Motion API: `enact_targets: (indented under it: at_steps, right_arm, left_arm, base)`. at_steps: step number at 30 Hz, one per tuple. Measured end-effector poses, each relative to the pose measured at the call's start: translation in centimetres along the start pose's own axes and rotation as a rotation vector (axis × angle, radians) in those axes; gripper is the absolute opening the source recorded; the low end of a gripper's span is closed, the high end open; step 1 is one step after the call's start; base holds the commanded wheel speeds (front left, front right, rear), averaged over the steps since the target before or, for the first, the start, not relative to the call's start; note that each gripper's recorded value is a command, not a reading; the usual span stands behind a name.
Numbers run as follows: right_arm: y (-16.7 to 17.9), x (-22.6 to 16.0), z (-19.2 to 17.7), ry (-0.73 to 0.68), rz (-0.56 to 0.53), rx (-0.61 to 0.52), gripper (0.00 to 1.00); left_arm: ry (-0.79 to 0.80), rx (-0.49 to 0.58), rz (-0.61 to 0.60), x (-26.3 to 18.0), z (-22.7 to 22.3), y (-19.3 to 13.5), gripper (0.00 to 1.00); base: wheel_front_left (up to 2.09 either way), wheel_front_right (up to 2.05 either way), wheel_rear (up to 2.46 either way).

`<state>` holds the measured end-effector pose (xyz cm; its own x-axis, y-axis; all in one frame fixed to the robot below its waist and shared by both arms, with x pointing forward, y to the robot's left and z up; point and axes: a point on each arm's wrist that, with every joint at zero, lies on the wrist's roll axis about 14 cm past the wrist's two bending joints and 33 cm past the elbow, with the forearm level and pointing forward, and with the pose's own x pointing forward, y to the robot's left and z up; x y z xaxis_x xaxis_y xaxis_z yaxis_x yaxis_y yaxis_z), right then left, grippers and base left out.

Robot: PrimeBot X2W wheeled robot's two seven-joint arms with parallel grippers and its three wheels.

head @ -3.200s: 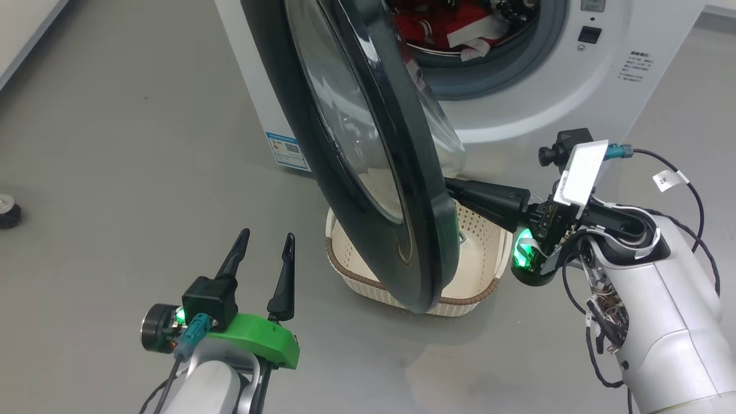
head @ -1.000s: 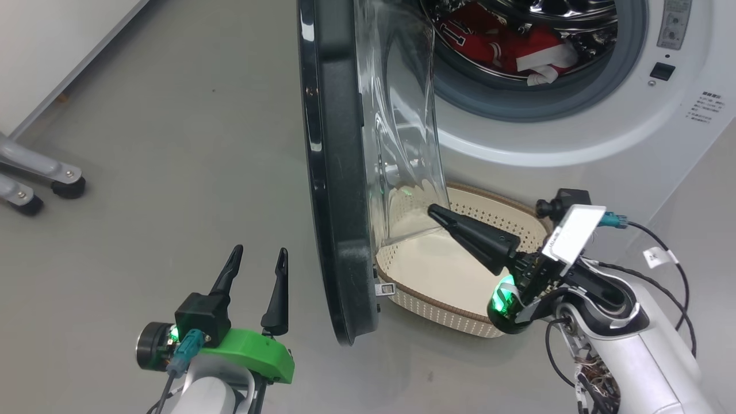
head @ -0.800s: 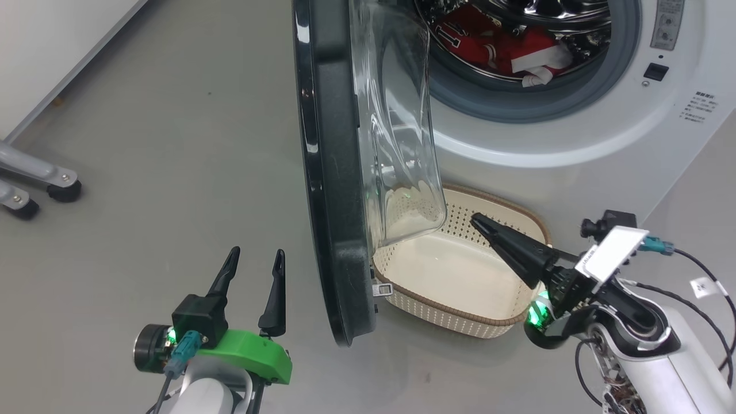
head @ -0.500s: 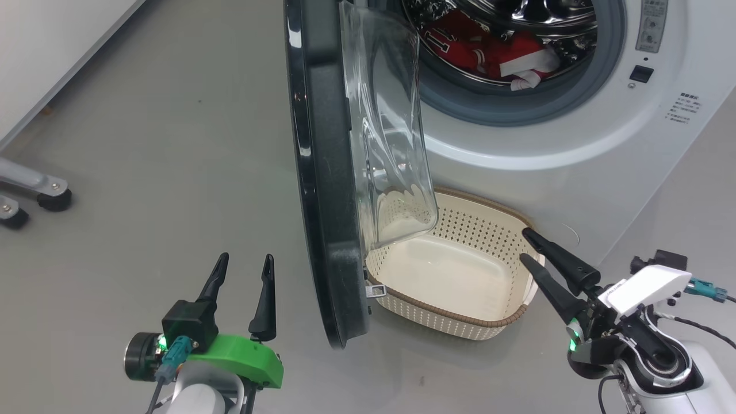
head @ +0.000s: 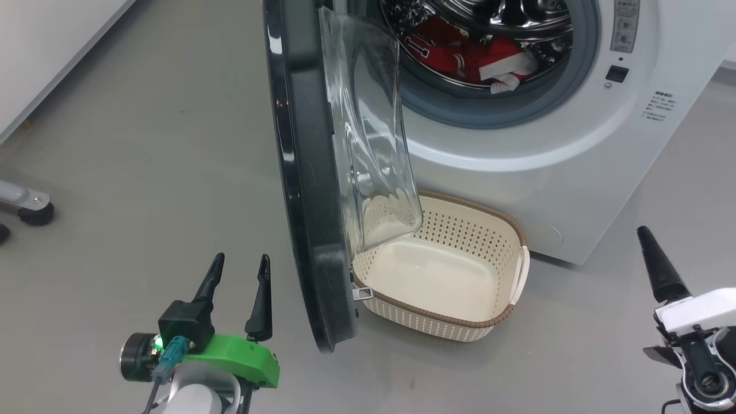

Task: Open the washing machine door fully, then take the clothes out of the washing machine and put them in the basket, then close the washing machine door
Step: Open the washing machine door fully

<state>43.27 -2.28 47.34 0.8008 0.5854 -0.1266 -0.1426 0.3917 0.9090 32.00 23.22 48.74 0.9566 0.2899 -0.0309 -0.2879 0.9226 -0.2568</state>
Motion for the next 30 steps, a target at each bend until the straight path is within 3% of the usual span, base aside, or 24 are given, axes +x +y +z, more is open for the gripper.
enact_targets:
  at_steps: [3, 4, 9, 13, 17, 23, 30]
  right_arm:
    - [-0.6, -0.7, 1.9, -0.081, -0.025, -0.139, 1.0]
    - [-1.1, -1.3, 3.4, -0.132, -0.057, -0.262, 1.0]
    - [-1.9, -3.0, 7.1, -0.243, -0.123, -0.596, 1.0]
    - [-1.9, -3.9, 8.2, -0.305, -0.151, -0.774, 1.0]
    - [-2.5, -4.6, 7.4, -0.265, -0.185, -0.918, 1.0]
    - [-2.4, -5.2, 5.8, -0.223, -0.179, -1.012, 1.0]
    - [-2.4, -5.2, 2.6, -0.186, -0.162, -0.972, 1.0]
  left_arm:
    - [-0.004, -0.003, -0.001, 0.0, 0.1, 0.0, 1.0]
    - [-0.005, -0.004, -0.004, 0.0, 0.1, -0.1, 1.0]
    - [0.0, 0.001, -0.011, 0.0, -0.1, -0.3, 1.0]
    - [0.003, 0.001, -0.011, -0.1, -0.2, -0.3, 1.0]
    - [0.008, 0.0, -0.009, -0.3, -0.3, -0.2, 1.0]
    - [0.011, -0.001, -0.009, -0.6, -0.5, -0.1, 1.0]
    - [0.019, 0.002, -0.013, -0.5, -0.7, -0.2, 1.0]
  base:
    - [0.0, 0.0, 0.0]
    - [0.0, 0.0, 0.0]
    - [0.0, 0.0, 0.0]
    - [0.0, 0.0, 0.0]
    - [0.0, 0.0, 0.0]
    - [0.0, 0.0, 0.0]
    - [0.0, 0.0, 0.0]
